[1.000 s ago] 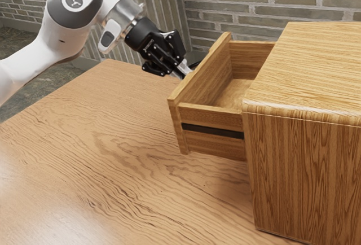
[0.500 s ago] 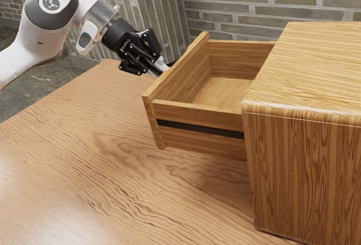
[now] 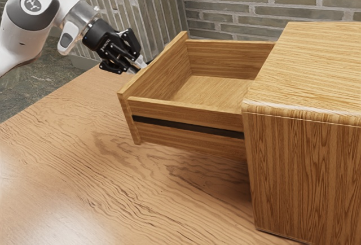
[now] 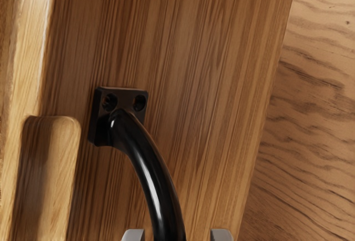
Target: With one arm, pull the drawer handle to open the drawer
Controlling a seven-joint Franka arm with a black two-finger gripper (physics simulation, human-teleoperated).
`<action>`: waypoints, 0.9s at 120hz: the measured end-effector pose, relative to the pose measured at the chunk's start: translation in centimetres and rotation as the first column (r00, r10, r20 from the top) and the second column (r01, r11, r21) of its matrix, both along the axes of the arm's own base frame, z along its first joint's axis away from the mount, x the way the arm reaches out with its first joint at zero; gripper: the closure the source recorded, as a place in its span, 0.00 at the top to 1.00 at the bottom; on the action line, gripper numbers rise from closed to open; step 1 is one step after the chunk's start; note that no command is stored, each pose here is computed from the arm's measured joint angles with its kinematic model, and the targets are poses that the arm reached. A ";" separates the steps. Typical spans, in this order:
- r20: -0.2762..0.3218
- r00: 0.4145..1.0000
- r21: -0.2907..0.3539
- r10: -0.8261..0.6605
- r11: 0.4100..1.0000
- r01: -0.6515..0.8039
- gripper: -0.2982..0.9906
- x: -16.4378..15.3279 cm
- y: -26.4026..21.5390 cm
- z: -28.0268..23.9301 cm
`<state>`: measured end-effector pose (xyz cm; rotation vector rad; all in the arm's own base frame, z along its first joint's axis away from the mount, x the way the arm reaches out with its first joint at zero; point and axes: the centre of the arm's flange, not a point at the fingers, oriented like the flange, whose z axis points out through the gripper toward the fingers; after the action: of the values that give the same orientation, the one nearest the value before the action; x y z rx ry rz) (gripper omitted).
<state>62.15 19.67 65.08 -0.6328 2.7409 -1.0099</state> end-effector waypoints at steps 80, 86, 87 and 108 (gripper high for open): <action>0.049 0.999 0.248 0.000 0.969 -0.012 0.41 -4.4 -6.1 8.9; 0.016 0.999 0.338 0.035 0.940 -0.038 0.41 -3.9 -7.5 8.6; 0.012 0.999 0.352 0.042 0.935 -0.044 0.41 -3.9 -7.7 8.6; 0.035 0.965 0.524 0.260 0.817 -0.239 0.43 -6.7 -9.7 12.5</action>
<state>55.46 10.00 77.62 -0.8767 2.6815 -0.1660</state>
